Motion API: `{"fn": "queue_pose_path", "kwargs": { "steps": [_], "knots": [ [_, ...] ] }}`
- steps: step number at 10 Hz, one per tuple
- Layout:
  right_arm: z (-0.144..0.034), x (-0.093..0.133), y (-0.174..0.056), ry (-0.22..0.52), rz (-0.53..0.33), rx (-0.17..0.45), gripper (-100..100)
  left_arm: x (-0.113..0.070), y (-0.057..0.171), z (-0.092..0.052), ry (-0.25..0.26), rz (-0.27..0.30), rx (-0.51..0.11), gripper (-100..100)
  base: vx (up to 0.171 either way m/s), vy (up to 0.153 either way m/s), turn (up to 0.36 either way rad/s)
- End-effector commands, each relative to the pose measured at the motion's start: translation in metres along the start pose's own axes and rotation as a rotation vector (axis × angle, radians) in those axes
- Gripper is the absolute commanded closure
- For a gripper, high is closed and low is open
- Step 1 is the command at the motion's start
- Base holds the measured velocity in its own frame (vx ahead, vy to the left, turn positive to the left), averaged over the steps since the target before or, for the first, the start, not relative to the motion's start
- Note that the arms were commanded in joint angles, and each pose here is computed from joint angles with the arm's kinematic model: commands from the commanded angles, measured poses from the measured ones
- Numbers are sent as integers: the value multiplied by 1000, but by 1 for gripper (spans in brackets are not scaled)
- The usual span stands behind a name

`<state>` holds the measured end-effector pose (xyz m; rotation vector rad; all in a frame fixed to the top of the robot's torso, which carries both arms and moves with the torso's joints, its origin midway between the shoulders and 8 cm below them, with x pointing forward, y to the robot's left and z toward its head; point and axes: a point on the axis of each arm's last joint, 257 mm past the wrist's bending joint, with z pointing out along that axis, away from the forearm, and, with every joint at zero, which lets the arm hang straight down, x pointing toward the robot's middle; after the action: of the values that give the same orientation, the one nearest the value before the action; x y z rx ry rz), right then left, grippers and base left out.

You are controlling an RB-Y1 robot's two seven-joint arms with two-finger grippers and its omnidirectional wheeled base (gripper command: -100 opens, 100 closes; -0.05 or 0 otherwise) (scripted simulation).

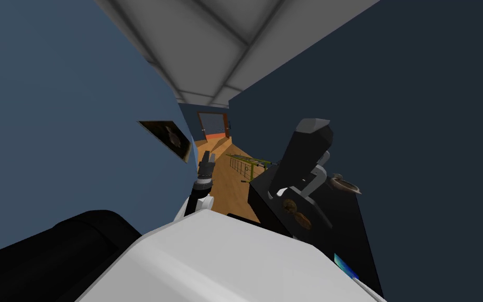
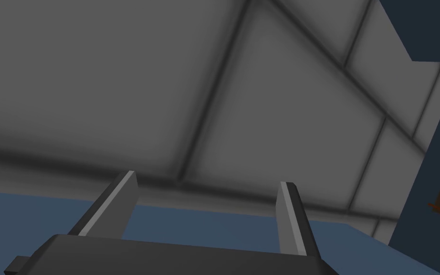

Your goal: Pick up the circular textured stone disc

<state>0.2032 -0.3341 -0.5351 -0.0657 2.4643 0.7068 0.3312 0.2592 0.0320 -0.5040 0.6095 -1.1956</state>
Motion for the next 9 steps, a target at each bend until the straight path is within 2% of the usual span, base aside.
{"fn": "queue_pose_path", "kwargs": {
  "steps": [1, 2, 3, 4, 5, 6, 8, 9],
  "knots": [
    [-22, 17, -29, 67, -59, 54, -100, 0, 0, 0, 0, 0, 0, 0, 17, 10, 190],
    [-24, 19, -35, 73, -57, 66, -100, 0, 0, 0, 0, 0, 0, 0, -5, -9, 75],
    [-43, 30, -60, 129, -104, 112, -100, 0, 0, 0, 0, 0, 0, 0, 23, 8, 252],
    [-59, 35, -78, 175, -151, 139, -100, 0, 0, 0, 0, 0, 0, 0, 36, 16, 271],
    [-64, 38, -84, 182, -148, 155, -100, 0, 0, 0, 0, 0, 0, 0, 11, 4, 79],
    [-84, 44, -106, 233, -189, 195, -100, 0, 0, 0, 0, 0, 0, 0, 21, 3, 188],
    [-84, 44, -106, 233, -189, 195, -100, 0, 0, 0, 0, 0, 0, 0, 2, -2, 43],
    [-104, 48, -126, 279, -226, 230, -100, 0, 0, 0, 0, 0, 0, 0, 41, 11, 235]
  ]
}}
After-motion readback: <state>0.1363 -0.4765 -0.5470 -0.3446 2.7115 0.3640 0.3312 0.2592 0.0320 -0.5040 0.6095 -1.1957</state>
